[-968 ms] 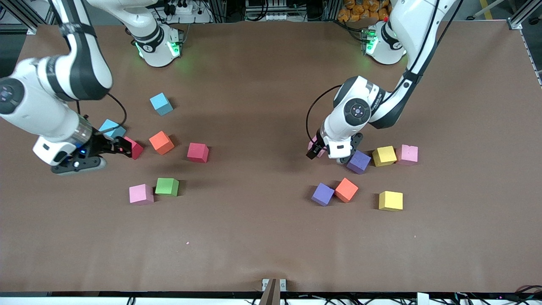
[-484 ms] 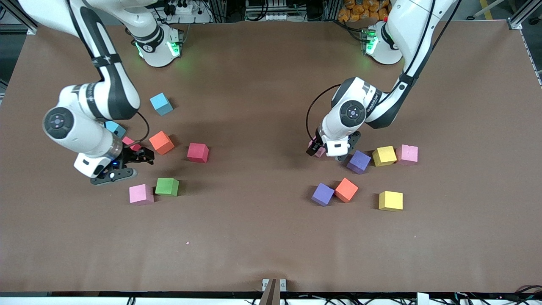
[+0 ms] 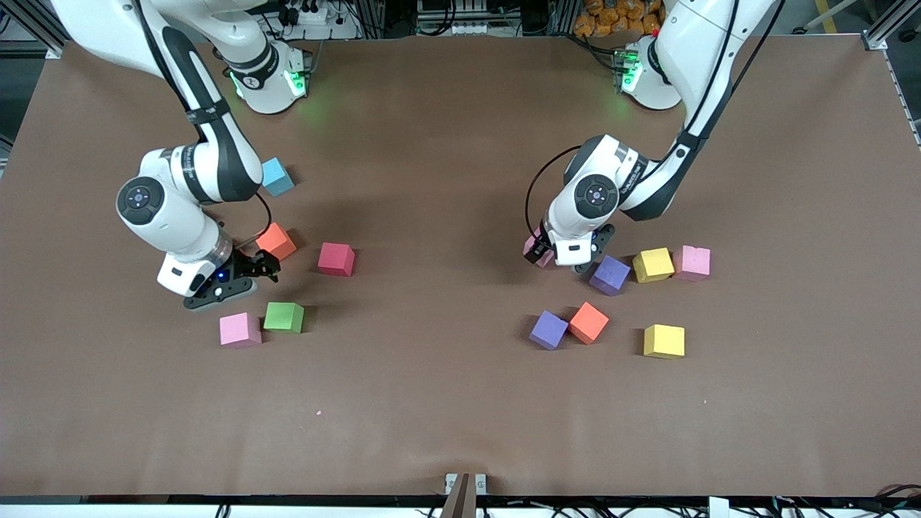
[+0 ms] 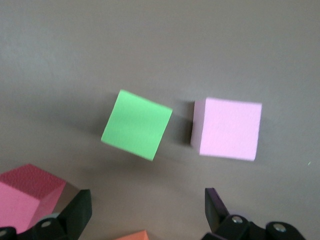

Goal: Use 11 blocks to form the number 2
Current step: 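Grasp the pink cube with the left gripper while the right gripper grasps green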

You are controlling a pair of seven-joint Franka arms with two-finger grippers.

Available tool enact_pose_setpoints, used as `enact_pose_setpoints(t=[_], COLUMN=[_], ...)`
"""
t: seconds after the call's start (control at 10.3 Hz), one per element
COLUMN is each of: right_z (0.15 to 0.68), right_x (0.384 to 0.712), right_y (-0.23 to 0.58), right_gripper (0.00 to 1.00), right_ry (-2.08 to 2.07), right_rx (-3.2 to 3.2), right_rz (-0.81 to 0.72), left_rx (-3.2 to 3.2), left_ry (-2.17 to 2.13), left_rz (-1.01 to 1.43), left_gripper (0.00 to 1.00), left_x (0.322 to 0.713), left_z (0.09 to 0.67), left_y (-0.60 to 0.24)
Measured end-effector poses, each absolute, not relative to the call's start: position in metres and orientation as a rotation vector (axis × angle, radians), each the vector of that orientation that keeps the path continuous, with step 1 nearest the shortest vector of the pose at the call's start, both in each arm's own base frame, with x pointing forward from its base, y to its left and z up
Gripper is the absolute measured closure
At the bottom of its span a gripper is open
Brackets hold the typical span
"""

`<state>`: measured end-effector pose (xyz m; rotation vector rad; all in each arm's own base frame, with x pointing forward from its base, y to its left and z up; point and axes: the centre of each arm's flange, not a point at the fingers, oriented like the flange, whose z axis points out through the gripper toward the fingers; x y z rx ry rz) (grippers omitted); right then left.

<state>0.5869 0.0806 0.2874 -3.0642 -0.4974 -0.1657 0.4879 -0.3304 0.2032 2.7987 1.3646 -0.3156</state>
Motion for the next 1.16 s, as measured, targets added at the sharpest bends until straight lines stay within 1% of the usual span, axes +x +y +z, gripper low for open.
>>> enact_pose_setpoints(t=[0.1,0.19,0.29,0.39,0.58,0.77,1.16], right_z=[0.284,0.275,0.262,0.245,0.220,0.222,0.216], right_x=[0.598,0.609,0.616,0.619,0.620,0.624,0.626], right_y=[0.085,0.096,0.105,0.109,0.105,0.105,0.103], right_gripper=[0.00,0.00,0.00,0.00,0.00,0.00,0.00], right_ry=[-0.420,-0.368,-0.356,-0.346,-0.327,-0.325,-0.309], right_rx=[-3.028,-2.993,-2.983,-2.985,-2.996,-2.995,-2.998], right_rz=[-0.177,-0.188,-0.216,-0.242,-0.243,-0.254,-0.275], left_rx=[2.796,2.793,2.788,2.790,2.838,2.913,2.967], left_ry=[1.366,1.367,1.366,1.360,1.282,1.061,0.580], left_rz=[-0.318,-0.319,-0.317,-0.314,-0.282,-0.264,-0.338], left_gripper=[0.14,0.19,0.33,0.41,0.41,0.41,0.41], left_x=[0.488,0.488,0.488,0.488,0.481,0.457,0.372], left_z=[0.199,0.196,0.193,0.194,0.196,0.206,0.233], left_y=[-0.331,-0.331,-0.331,-0.333,-0.345,-0.383,-0.473])
